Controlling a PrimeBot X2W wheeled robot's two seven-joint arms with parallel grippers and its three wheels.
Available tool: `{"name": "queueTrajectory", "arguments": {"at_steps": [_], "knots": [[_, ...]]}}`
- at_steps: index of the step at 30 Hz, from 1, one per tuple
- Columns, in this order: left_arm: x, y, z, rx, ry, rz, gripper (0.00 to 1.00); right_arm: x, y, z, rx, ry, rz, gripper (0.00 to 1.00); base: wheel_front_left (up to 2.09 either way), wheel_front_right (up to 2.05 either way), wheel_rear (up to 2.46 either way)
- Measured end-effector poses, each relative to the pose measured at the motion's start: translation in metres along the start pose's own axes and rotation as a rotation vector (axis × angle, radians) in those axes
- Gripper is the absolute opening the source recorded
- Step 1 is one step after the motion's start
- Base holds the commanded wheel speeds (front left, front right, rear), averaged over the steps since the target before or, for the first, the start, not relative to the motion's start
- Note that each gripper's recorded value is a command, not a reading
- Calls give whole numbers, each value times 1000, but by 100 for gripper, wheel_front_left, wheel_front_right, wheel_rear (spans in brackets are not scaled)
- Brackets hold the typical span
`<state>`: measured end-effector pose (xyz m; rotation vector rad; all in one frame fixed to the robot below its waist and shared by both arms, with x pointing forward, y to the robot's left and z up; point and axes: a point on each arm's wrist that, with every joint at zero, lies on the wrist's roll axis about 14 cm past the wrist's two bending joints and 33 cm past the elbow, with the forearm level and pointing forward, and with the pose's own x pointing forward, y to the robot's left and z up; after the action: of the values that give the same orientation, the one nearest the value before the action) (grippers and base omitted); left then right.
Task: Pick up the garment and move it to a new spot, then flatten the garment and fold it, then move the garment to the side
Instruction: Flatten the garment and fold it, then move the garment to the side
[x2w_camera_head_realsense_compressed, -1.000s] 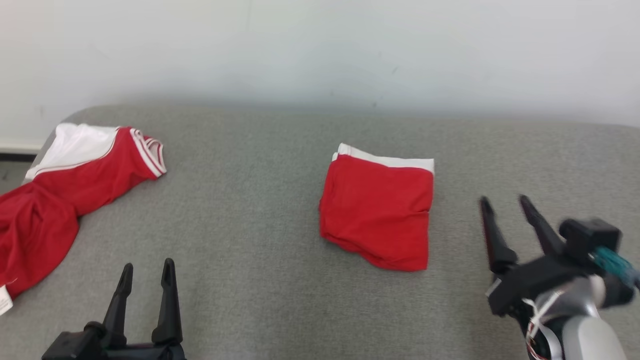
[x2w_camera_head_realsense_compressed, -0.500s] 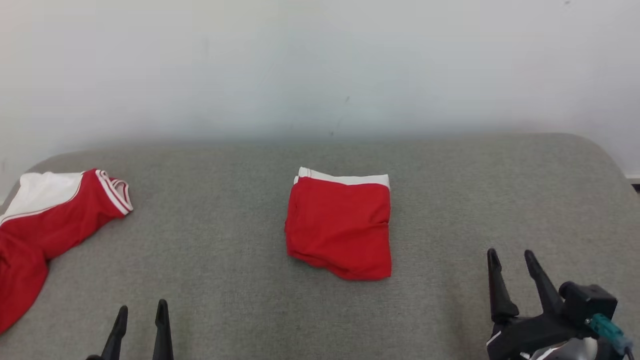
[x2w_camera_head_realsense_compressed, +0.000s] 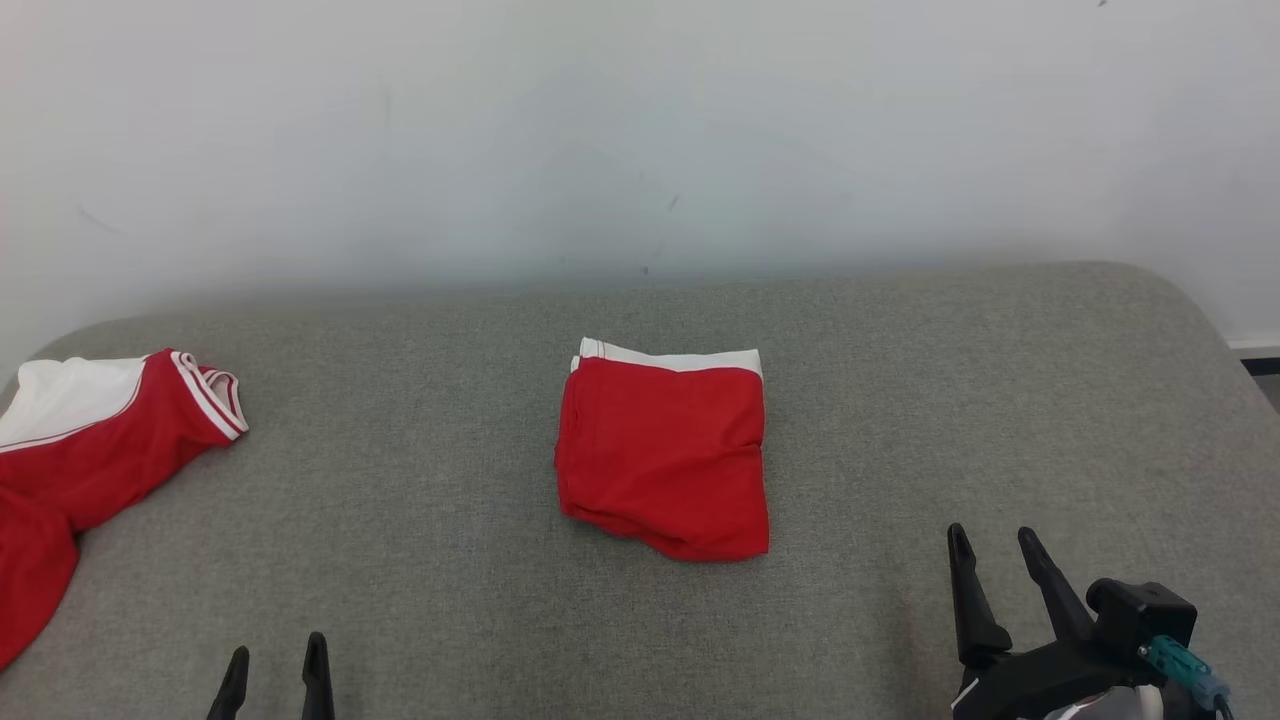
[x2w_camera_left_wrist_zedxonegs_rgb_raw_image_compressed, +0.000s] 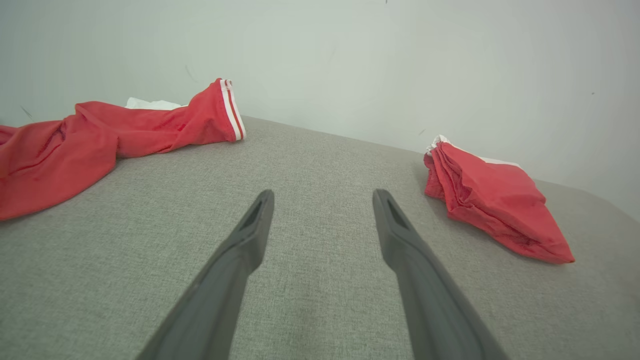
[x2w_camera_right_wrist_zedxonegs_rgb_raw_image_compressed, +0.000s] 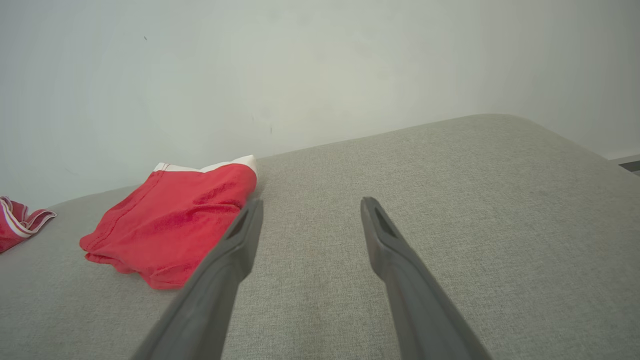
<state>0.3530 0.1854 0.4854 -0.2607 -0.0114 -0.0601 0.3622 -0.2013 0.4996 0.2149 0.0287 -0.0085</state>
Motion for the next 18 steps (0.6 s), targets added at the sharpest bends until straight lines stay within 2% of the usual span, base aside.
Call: {"name": "queueTrajectory", "arguments": {"at_steps": [14, 18], "knots": [[4, 4, -5, 1, 15, 7, 100, 5, -1, -8, -19, 24, -1, 100, 0, 0, 0], [4, 5, -5, 4, 14, 8, 100, 8, 12, -17, -45, 81, 40, 100, 0, 0, 0]]}}
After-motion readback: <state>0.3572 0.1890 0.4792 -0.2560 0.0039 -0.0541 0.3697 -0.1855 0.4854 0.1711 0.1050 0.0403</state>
